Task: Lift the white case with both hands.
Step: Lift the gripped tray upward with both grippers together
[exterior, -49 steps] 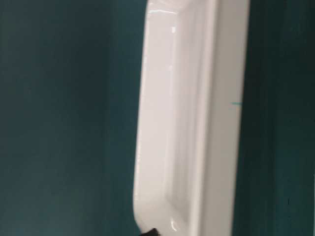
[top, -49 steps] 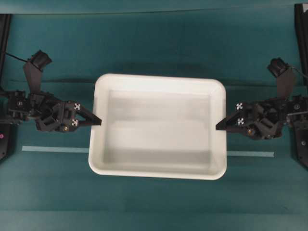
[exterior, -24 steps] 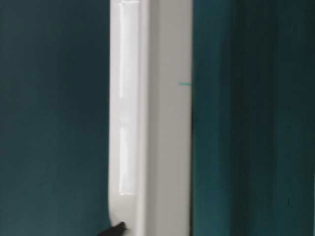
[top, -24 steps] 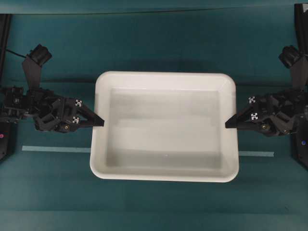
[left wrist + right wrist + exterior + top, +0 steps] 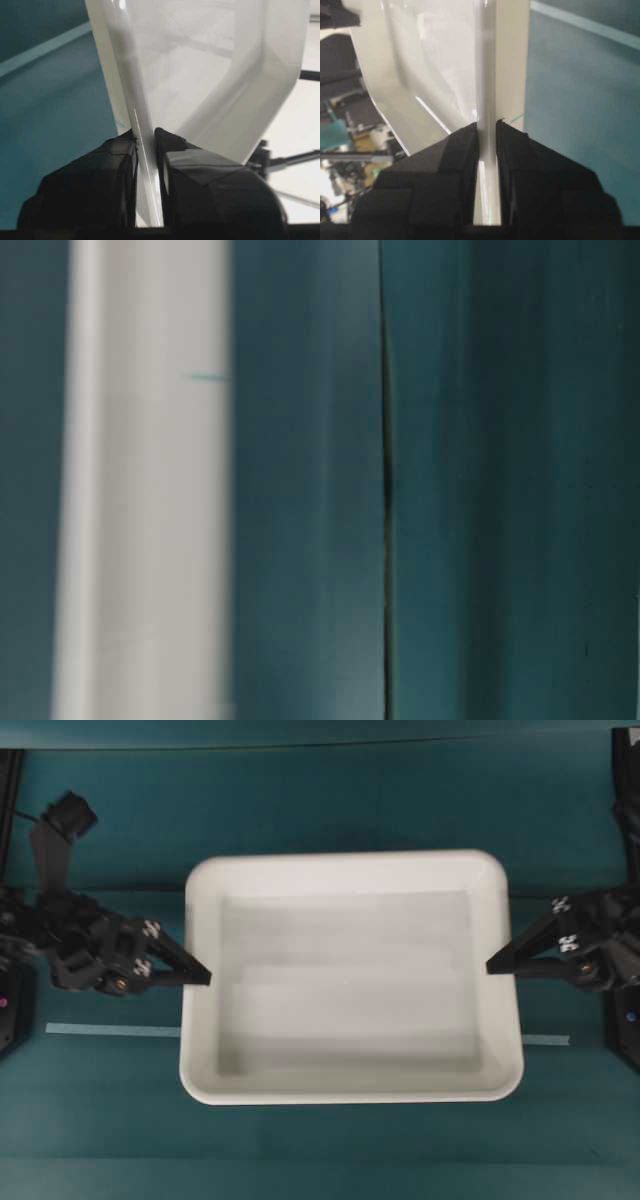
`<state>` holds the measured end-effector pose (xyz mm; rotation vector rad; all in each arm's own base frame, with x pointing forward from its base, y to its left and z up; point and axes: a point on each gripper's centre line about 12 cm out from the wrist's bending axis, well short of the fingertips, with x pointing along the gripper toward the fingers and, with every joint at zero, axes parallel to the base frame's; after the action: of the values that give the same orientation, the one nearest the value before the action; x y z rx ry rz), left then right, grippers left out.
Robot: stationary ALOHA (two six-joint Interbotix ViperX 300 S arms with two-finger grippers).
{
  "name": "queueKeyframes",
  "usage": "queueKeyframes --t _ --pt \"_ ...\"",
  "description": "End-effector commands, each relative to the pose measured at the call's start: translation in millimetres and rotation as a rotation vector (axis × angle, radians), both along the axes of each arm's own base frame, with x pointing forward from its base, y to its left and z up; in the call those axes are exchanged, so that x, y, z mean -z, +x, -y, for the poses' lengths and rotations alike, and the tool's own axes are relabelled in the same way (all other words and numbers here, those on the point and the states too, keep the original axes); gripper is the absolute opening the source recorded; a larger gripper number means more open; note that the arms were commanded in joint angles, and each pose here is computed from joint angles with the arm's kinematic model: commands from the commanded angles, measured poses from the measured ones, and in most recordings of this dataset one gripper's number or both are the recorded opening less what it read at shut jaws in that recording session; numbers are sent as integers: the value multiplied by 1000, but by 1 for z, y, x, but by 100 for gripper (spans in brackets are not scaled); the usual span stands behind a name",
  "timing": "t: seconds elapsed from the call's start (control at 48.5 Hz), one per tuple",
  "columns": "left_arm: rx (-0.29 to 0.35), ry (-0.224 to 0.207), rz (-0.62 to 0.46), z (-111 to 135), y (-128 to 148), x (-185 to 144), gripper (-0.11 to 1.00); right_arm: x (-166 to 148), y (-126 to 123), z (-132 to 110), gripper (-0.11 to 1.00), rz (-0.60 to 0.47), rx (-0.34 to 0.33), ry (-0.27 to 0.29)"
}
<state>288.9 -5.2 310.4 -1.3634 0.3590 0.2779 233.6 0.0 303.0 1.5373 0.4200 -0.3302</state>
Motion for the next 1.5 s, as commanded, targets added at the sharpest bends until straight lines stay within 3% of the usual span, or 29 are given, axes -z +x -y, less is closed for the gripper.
queueKeyframes --t 0.0,0.268,0.866,1.484 --pt "-18 2 137 -5 9 -55 9 -34 7 0 10 91 5 10" --pt "-35 4 160 -10 0 -81 8 -47 1 0 10 138 9 10" --pt "-21 -1 215 -6 4 -106 8 -113 -3 7 10 273 34 -7" --pt "-7 -2 219 -2 1 -115 8 -110 -5 11 10 222 41 -12"
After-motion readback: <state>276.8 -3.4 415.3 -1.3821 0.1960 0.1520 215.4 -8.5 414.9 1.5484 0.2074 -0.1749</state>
